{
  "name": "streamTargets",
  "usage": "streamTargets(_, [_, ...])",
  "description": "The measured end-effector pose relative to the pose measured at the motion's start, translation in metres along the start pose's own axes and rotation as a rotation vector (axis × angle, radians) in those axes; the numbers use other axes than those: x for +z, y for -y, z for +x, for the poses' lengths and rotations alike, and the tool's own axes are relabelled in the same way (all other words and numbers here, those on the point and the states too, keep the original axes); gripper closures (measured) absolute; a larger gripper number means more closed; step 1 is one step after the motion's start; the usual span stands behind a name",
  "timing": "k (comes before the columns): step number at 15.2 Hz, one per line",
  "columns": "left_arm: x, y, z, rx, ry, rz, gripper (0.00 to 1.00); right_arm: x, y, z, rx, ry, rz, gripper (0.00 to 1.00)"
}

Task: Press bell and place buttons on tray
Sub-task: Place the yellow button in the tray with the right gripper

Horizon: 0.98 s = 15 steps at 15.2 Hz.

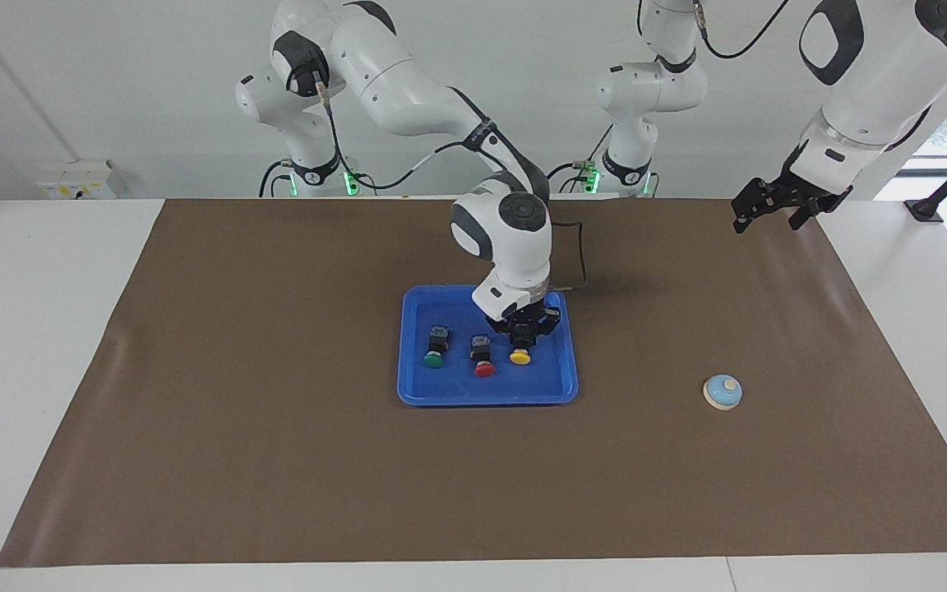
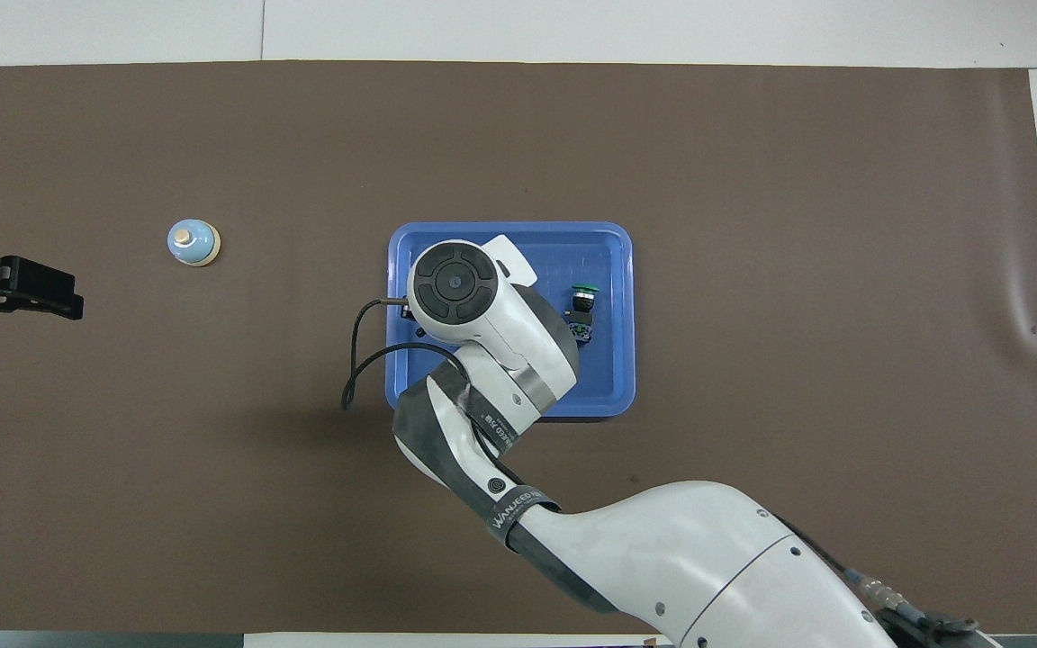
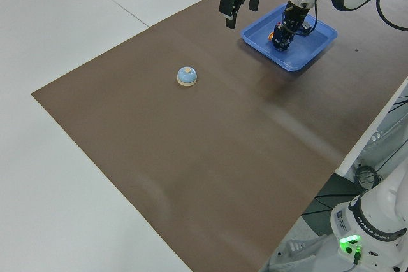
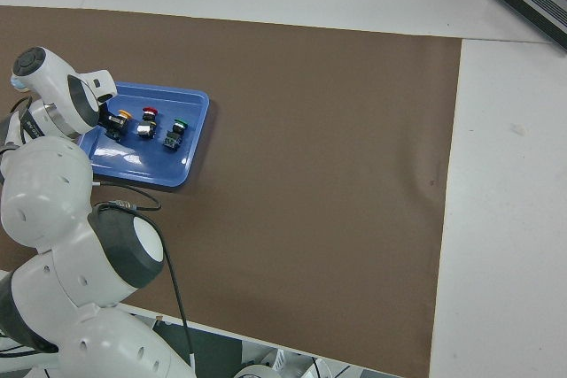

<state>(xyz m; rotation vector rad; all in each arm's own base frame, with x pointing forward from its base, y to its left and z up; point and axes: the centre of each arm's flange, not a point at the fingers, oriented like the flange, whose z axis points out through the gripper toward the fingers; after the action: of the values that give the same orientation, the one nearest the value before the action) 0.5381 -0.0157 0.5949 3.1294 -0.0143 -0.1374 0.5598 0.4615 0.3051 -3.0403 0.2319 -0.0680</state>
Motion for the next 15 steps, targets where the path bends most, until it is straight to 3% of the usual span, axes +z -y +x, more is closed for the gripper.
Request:
streamTargets(2, [0.0,0.0,0.0,0.0,0.0,0.0,0.0,-0.001,0.0,0.0,0.034,-0.001,0.001,0.42])
streamTargets(6, [0.0,0.0,0.0,0.0,0.0,0.0,0.0,-0.017,-0.001,0.004,0.065,-0.003,-0.003,0.01])
streamTargets(10, [0.0,0.0,0.0,0.0,0.0,0.0,0.0,-0.069,-0.027,0.032,0.124,-0.023,0.0,0.0])
streamTargets(15, [0.0,0.0,0.0,0.0,0.0,0.0,0.0,-0.142,-0.104,0.083,0.201,-0.036,-0.013,0.0])
